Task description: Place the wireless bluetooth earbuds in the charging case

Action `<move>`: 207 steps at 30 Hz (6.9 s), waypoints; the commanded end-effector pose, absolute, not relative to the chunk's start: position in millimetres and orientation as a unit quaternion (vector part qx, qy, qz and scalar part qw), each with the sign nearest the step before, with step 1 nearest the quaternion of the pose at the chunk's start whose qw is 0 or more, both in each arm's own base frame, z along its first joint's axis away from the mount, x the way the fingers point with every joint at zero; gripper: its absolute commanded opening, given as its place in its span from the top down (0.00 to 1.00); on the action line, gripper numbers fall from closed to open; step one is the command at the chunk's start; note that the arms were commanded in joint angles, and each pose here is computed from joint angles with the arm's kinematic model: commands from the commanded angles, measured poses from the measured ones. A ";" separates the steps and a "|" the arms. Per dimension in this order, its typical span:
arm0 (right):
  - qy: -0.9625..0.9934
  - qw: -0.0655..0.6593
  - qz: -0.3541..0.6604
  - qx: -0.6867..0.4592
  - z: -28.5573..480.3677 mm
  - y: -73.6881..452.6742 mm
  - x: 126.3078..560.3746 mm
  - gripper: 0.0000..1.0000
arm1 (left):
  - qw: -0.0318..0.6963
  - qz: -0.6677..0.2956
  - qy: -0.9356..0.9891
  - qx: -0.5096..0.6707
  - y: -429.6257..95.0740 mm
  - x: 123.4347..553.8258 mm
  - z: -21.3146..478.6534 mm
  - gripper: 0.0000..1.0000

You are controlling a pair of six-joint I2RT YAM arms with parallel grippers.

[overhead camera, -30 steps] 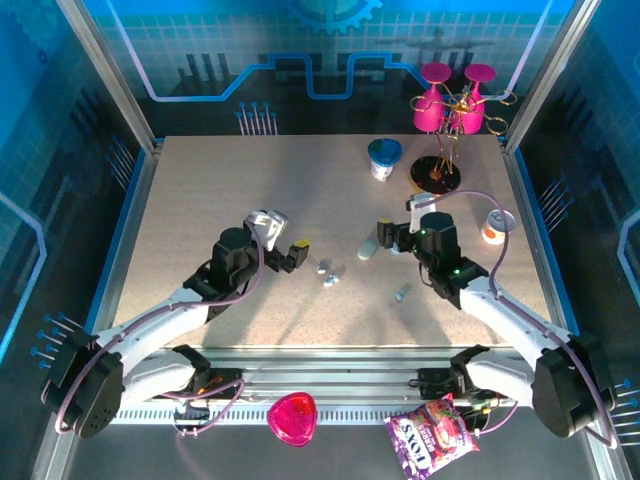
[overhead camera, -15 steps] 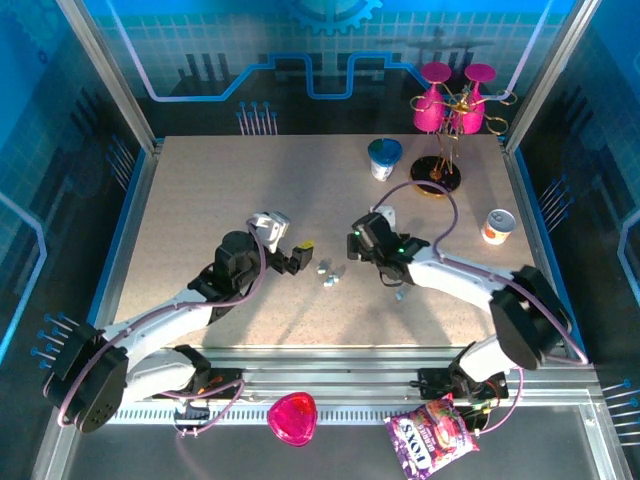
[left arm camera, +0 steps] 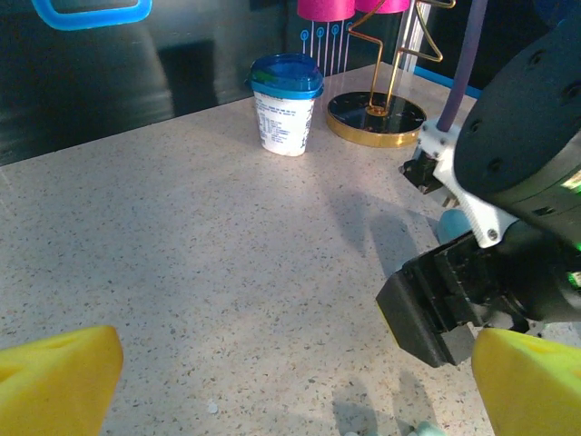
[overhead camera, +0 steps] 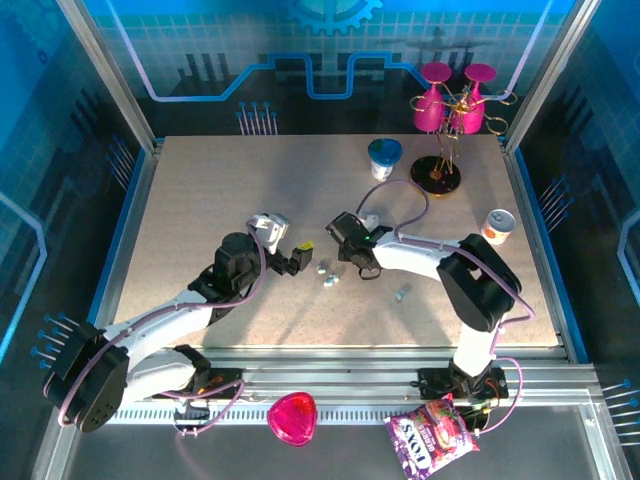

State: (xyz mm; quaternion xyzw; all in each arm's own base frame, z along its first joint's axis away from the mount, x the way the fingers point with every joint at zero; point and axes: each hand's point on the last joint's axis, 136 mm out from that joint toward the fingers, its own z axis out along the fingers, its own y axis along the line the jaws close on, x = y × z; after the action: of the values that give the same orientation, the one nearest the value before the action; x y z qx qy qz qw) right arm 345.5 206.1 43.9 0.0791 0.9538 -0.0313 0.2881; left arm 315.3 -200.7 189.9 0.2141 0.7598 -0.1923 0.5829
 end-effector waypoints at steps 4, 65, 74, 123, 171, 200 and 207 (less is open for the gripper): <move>0.955 0.274 -0.030 0.110 32.3 204.8 350.5 0.37 | 0.581 -0.193 0.760 0.216 -202.1 314.7 182.4 0.00; 0.759 0.260 0.261 -0.537 237.3 237.9 220.0 0.75 | 0.474 -0.479 0.574 0.466 -285.9 213.2 255.4 0.01; 0.698 0.295 0.292 -0.583 269.2 259.5 192.1 0.76 | 0.433 -0.542 0.547 0.469 -299.4 203.5 273.0 0.04; 0.687 0.285 0.332 -0.581 275.7 279.5 191.5 0.77 | 0.430 -0.556 0.521 0.484 -303.5 189.0 281.0 0.51; 0.702 0.395 0.305 -0.509 296.8 253.1 219.7 0.40 | 0.454 -0.535 0.509 0.498 -300.6 185.9 274.2 0.72; 0.725 0.560 0.324 -0.236 339.2 200.9 274.6 0.00 | 0.617 -0.411 0.513 0.433 -268.8 251.8 252.5 0.75; 0.798 0.523 0.286 -0.091 274.0 162.1 311.0 0.02 | 0.619 -0.386 0.536 0.425 -258.0 255.8 238.2 0.75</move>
State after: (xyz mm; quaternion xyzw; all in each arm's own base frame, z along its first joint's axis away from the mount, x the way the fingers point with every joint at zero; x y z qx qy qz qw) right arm 292.9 176.9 272.0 -0.1687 0.7914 0.2934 0.5091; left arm 254.9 -263.9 229.2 0.4237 0.5508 -0.4073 0.5927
